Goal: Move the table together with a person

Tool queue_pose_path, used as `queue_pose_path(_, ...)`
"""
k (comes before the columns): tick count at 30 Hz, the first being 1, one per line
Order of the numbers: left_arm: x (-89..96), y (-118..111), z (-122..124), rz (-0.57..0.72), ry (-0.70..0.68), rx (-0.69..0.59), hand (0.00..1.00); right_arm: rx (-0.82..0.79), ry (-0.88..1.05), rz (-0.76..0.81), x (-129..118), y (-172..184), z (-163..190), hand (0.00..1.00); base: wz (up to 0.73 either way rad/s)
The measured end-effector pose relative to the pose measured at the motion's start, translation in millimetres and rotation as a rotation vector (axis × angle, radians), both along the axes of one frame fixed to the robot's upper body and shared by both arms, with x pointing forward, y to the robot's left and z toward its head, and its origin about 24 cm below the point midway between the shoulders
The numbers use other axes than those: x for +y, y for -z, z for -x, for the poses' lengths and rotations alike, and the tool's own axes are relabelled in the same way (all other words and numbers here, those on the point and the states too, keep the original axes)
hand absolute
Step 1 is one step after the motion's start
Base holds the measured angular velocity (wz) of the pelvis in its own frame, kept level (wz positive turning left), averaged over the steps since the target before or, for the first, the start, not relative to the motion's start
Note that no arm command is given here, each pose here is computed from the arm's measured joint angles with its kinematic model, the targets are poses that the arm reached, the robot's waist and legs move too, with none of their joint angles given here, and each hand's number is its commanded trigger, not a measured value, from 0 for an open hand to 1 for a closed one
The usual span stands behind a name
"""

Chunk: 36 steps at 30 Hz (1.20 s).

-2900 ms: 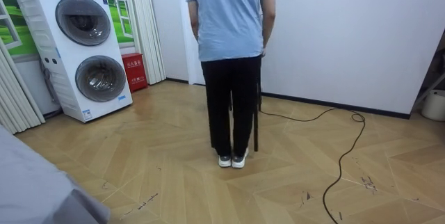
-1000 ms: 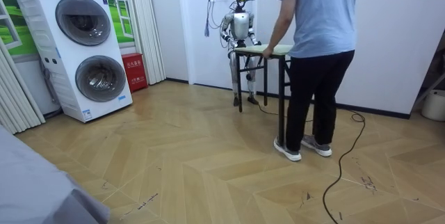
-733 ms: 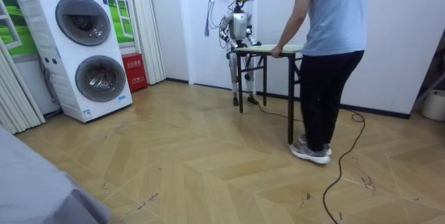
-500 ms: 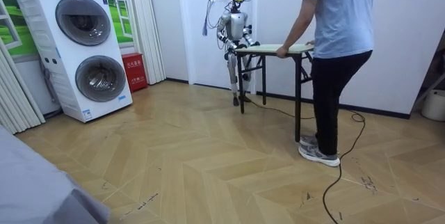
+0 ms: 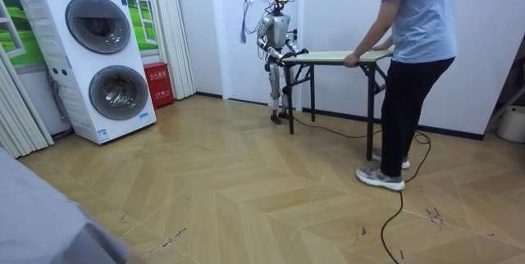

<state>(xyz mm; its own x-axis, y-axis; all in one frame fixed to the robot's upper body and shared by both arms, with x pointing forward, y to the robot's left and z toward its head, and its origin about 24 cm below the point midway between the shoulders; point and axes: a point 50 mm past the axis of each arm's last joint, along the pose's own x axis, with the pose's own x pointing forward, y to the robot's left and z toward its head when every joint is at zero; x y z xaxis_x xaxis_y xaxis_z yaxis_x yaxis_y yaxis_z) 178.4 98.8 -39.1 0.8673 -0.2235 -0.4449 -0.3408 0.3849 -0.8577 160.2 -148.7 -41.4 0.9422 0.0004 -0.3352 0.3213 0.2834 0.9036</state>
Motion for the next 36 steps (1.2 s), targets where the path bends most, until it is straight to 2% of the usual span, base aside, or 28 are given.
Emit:
queue_pose_path(10, 6.9, -0.7, -3.3, -0.011, 0.003, -0.001, 1.00, 0.026, -0.005, -0.045, 7.4, 2.8, 0.3, 1.00, 0.24)
queue_pose_path(13, 12.0, -2.9, -6.2, -0.008, -0.035, -0.013, 1.00, 0.003, -0.031, -0.036, 11.3, -0.6, -9.9, 1.00, 0.03)
queue_pose_path(20, 10.9, -2.2, -5.1, -0.032, -0.022, -0.012, 1.00, 0.023, -0.019, -0.037, 10.8, 2.4, -5.1, 1.00, 0.36)
queue_pose_path(36, 14.2, -0.6, -1.6, -0.043, -0.030, -0.019, 1.00, 0.010, -0.054, -0.009, 7.1, -0.2, -10.6, 1.00, 0.05)
